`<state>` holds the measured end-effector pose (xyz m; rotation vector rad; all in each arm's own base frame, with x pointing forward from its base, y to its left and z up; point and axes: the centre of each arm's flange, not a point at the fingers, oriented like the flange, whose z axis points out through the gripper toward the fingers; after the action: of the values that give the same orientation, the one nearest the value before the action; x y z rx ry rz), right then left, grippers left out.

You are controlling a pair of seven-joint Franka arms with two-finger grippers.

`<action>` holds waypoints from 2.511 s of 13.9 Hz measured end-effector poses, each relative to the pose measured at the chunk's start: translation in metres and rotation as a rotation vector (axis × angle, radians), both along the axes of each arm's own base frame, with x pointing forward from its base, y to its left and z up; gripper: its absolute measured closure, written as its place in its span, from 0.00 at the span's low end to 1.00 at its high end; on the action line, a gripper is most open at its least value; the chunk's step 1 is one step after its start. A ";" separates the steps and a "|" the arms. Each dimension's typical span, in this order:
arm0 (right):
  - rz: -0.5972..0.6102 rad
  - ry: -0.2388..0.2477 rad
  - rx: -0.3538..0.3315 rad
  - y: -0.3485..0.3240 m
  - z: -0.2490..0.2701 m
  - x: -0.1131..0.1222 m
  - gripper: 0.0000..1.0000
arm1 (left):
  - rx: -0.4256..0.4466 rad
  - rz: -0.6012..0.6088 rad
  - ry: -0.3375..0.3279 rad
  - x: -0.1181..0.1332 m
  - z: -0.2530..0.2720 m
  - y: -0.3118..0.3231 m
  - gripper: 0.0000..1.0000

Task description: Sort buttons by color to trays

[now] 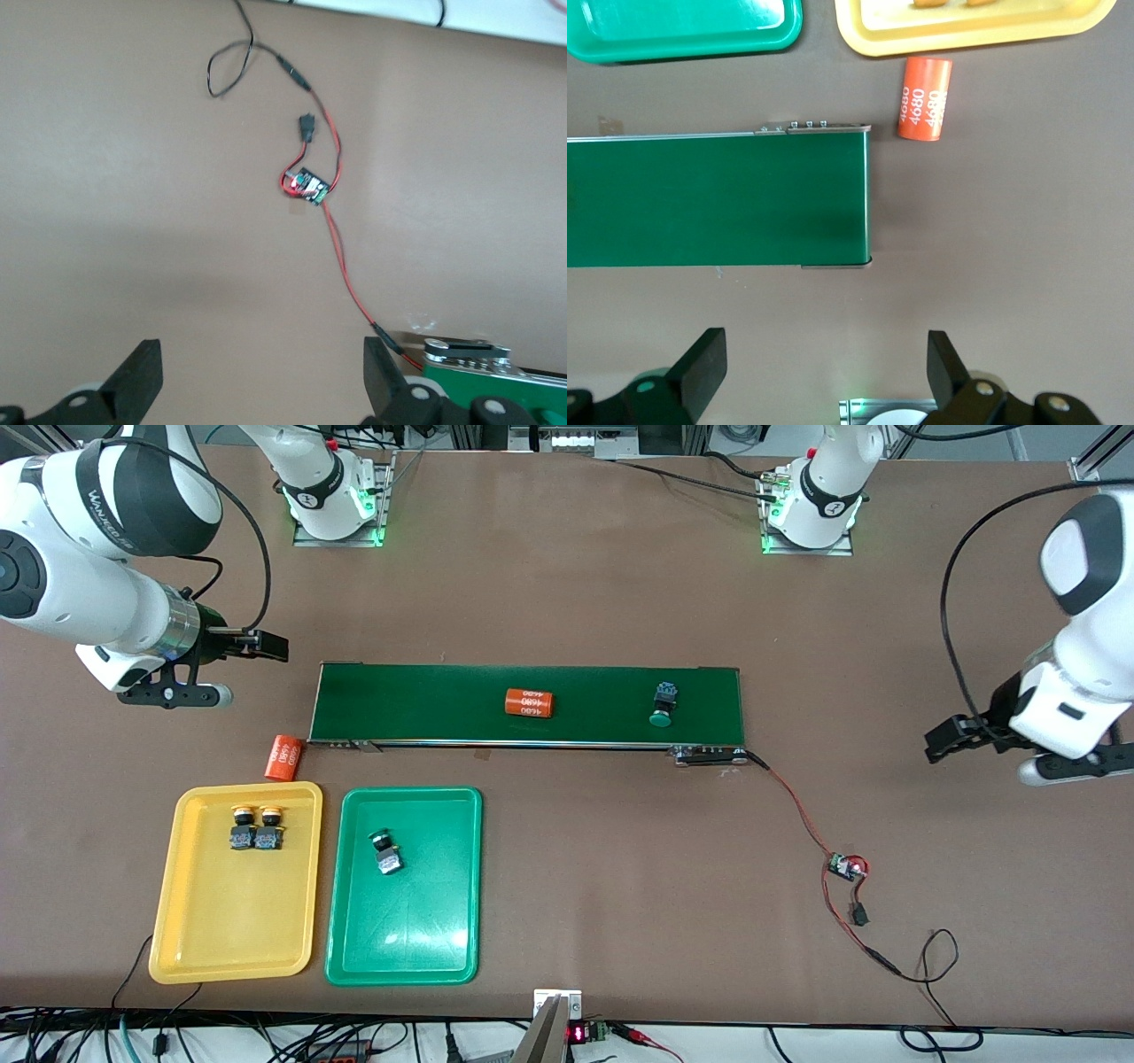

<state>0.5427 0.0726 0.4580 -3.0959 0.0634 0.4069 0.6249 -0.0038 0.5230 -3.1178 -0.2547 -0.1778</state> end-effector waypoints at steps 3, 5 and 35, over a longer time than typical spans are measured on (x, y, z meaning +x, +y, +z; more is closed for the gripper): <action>0.013 -0.028 0.002 0.009 0.011 0.004 0.00 | -0.035 0.021 0.022 -0.003 0.033 0.005 0.00; 0.010 -0.043 -0.005 0.009 0.017 0.007 0.00 | -0.049 0.011 0.035 -0.006 0.048 0.019 0.00; -0.127 -0.118 -0.014 0.179 -0.090 -0.003 0.00 | -0.039 -0.063 0.078 -0.049 0.100 0.030 0.00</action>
<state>0.5397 0.2516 0.3682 -3.0993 0.2599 0.2202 0.5763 0.0263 0.6234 -3.1645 -0.1614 -0.0525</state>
